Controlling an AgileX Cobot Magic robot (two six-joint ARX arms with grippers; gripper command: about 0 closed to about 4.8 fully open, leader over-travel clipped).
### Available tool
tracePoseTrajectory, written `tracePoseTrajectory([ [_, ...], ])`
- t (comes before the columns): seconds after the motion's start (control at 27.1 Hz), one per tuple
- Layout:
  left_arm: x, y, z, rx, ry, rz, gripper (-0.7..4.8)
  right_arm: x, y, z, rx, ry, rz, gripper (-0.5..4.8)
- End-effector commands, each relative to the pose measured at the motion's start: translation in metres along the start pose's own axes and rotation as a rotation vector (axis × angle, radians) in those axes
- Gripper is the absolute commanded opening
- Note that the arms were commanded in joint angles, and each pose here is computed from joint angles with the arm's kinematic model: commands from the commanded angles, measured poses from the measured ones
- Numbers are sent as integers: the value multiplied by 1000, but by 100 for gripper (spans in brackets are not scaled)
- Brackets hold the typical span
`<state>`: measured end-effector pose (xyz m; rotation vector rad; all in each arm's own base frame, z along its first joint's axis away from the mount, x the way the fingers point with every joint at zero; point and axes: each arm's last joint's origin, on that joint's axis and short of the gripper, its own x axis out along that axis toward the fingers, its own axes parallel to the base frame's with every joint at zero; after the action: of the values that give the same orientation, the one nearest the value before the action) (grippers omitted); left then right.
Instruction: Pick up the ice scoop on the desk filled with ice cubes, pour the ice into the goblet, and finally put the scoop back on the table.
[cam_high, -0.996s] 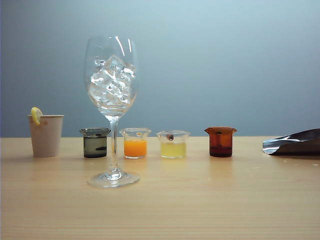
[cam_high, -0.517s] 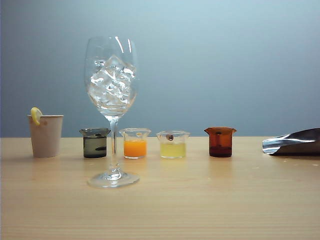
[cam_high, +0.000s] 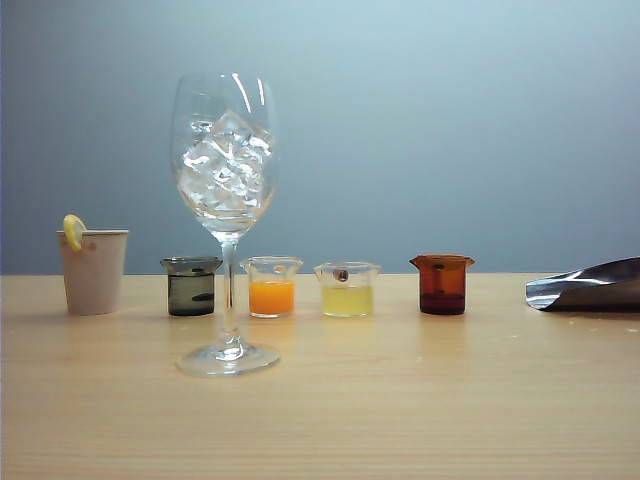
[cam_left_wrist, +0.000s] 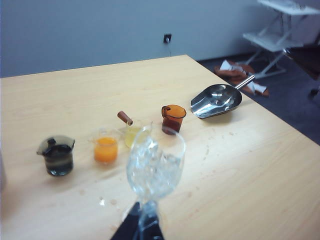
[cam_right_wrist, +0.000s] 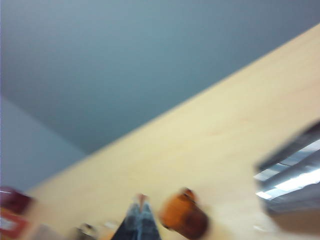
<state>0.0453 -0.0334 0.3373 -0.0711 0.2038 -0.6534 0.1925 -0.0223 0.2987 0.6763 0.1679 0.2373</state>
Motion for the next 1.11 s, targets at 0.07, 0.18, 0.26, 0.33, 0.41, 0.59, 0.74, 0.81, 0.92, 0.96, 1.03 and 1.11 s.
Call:
tracePoseTrajectory([
  [0.07,-15,2,-23,-18,-130,-3,-6,-27,28,-11,-201,-17,-24,-9],
  [0.18,-22,4,-38,-17,-214,12,-6,-44,41,-16,-291,-49,-25,-9],
  [0.26,-18,7,-52,-33,-220,40,-6,-60,52,-26,-376,-18,14,-9],
  [0.33,-9,9,-61,-46,-185,39,-6,-73,57,-34,-430,-22,1,-9],
  [0.41,-1,10,-67,-46,-193,40,-6,-78,57,-42,-463,-23,9,-9],
  [0.59,25,16,-93,-50,-183,87,-6,-83,44,-74,-495,21,42,-9],
  [0.74,52,23,-135,-74,-101,98,-6,-84,18,-117,-477,91,82,-9],
  [0.81,57,25,-146,-98,-72,102,-6,-84,12,-127,-459,106,91,-9],
  [0.92,62,26,-158,-124,-45,102,-6,-83,1,-141,-458,124,92,-9],
  [0.96,64,27,-161,-124,-46,97,-6,-83,-1,-144,-458,125,92,-9],
  [1.03,67,27,-165,-122,-55,86,-6,-83,-6,-150,-459,126,93,-9],
  [1.11,70,28,-170,-121,-79,69,-6,-82,-10,-155,-461,124,93,-9],
])
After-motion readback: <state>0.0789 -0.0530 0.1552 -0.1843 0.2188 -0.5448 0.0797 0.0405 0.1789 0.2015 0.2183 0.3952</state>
